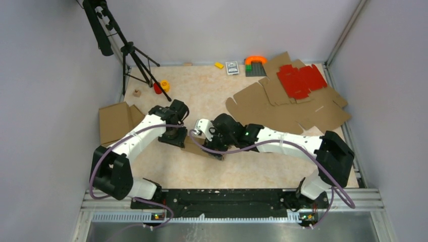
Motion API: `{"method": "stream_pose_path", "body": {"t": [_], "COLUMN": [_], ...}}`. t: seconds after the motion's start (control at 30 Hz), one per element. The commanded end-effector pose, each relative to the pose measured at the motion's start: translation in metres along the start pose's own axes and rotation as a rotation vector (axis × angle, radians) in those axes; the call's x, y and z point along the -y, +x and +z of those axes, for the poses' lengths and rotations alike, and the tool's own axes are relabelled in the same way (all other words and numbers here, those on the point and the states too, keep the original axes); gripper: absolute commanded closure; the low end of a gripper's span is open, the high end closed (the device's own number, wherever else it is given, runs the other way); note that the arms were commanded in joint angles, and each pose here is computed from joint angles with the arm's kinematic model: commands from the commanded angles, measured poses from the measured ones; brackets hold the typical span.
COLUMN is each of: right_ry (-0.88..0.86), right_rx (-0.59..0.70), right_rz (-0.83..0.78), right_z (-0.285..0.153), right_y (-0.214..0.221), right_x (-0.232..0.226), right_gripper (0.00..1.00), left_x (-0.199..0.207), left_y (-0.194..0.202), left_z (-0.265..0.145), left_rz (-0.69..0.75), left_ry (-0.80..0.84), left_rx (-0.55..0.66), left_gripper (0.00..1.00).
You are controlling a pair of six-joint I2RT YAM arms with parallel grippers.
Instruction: Fold the paper box
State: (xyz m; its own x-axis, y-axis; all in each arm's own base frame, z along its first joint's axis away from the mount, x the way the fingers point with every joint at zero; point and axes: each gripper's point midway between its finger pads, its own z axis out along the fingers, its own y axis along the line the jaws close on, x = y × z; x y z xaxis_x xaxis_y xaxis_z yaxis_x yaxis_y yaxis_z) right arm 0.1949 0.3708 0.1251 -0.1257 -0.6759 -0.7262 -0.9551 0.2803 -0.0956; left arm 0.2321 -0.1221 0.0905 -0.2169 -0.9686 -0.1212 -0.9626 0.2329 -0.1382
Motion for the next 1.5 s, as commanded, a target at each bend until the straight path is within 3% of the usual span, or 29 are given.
{"method": "stream_pose_path", "body": {"t": [0.0,0.2,0.23,0.43,0.5,0.6,0.77,0.87,0.97,1.0,1.1,1.27,1.47], "right_ry": [-0.049,-0.06,-0.062,-0.055,-0.05,-0.055,-0.052,-0.042,-0.04,-0.034,-0.019,-0.051,-0.083], "right_rx": [0.062,0.054,0.044,0.003,0.003,0.021,0.011,-0.005,0.009,0.016,0.046,0.107,0.202], "right_rz": [-0.016,0.008,0.015,0.051,0.061,0.071,0.098,0.177,0.202,0.202,0.209,0.189,0.138], "right_z": [-0.005,-0.016,-0.017,-0.028,-0.033,-0.038,-0.041,-0.043,-0.05,-0.055,-0.069,-0.08,-0.079], "right_y": [-0.021,-0.011,-0.008,0.005,0.008,0.01,0.013,0.022,0.027,0.028,0.025,0.019,-0.003], "right_x": [0.001,-0.001,-0.002,-0.004,-0.005,-0.008,-0.006,-0.003,-0.006,-0.006,-0.005,-0.01,-0.007], "right_gripper": [0.31,0.69,0.72,0.69,0.69,0.68,0.66,0.64,0.62,0.63,0.63,0.63,0.64], "left_x": [0.009,0.025,0.028,0.048,0.047,0.054,0.065,0.063,0.071,0.072,0.081,0.067,0.068], "left_y": [-0.003,-0.007,-0.007,-0.003,-0.016,-0.024,-0.035,-0.026,0.006,0.01,0.011,0.034,0.062], "left_z": [-0.014,-0.026,-0.028,-0.04,-0.047,-0.071,-0.117,-0.112,-0.136,-0.142,-0.164,-0.206,-0.224], "left_rz": [0.042,0.214,0.27,0.711,0.785,0.905,0.977,0.994,1.241,1.266,1.32,1.586,1.883], "left_ry": [0.072,0.16,0.179,0.28,0.269,0.403,0.621,0.662,0.853,0.888,1.043,1.466,1.593], "left_rx": [-0.002,0.0,-0.007,-0.022,0.033,0.099,0.227,0.192,0.106,0.098,0.194,0.391,0.261], "left_gripper": [0.71,0.39,0.34,0.18,0.16,0.02,0.01,0.01,0.01,0.01,0.01,0.01,0.01]}}
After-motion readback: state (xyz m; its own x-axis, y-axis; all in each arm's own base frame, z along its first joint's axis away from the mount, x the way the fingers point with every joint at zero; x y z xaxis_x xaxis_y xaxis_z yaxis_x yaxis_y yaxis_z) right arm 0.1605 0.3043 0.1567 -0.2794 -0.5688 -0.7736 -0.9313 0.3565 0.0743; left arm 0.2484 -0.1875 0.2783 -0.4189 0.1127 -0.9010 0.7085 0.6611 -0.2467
